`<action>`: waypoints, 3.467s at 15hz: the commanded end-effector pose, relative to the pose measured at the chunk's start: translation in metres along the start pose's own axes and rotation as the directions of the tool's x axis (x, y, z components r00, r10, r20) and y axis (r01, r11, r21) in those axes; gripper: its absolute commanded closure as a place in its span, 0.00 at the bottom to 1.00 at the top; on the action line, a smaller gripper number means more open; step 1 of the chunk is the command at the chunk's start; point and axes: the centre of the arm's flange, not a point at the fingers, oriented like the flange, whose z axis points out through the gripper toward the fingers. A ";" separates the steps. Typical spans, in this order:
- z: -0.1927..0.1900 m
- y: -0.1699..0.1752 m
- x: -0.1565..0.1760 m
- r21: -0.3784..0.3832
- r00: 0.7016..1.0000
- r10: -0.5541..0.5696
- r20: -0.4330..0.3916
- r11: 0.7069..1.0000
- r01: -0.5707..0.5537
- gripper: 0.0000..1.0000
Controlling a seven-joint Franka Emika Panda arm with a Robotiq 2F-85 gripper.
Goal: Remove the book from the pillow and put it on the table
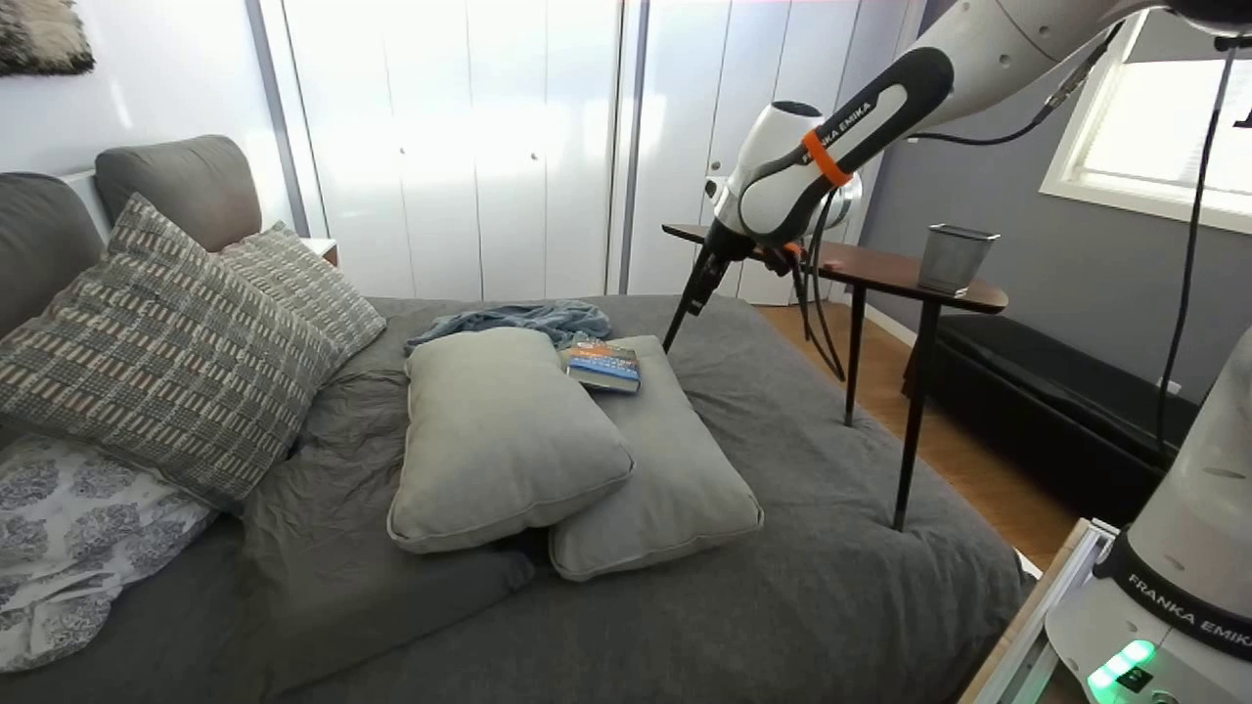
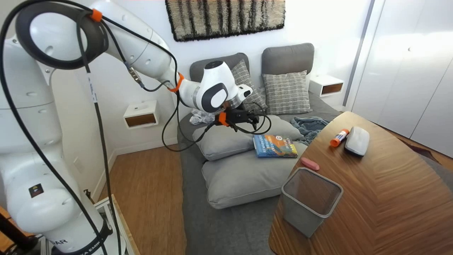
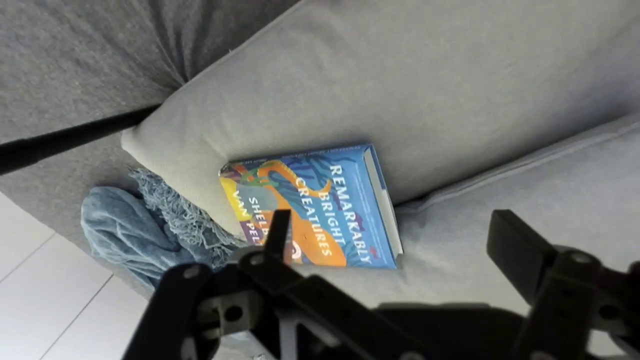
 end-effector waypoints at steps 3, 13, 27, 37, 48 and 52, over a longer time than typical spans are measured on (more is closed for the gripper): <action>0.068 -0.061 0.039 -0.124 0.995 -0.058 0.083 0.990 0.068 0.00; 0.147 -0.100 0.059 -0.278 0.951 -0.255 0.173 0.914 0.296 0.00; 0.193 -0.103 0.050 -0.356 0.986 -0.143 0.083 0.920 0.163 0.00; 0.256 -0.088 0.068 -0.402 0.995 -0.102 0.013 0.910 0.099 0.00; 0.304 -0.100 0.096 -0.468 0.977 -0.215 0.006 0.862 0.193 0.00; 0.324 -0.097 0.094 -0.534 0.974 -0.222 0.050 0.818 0.214 0.00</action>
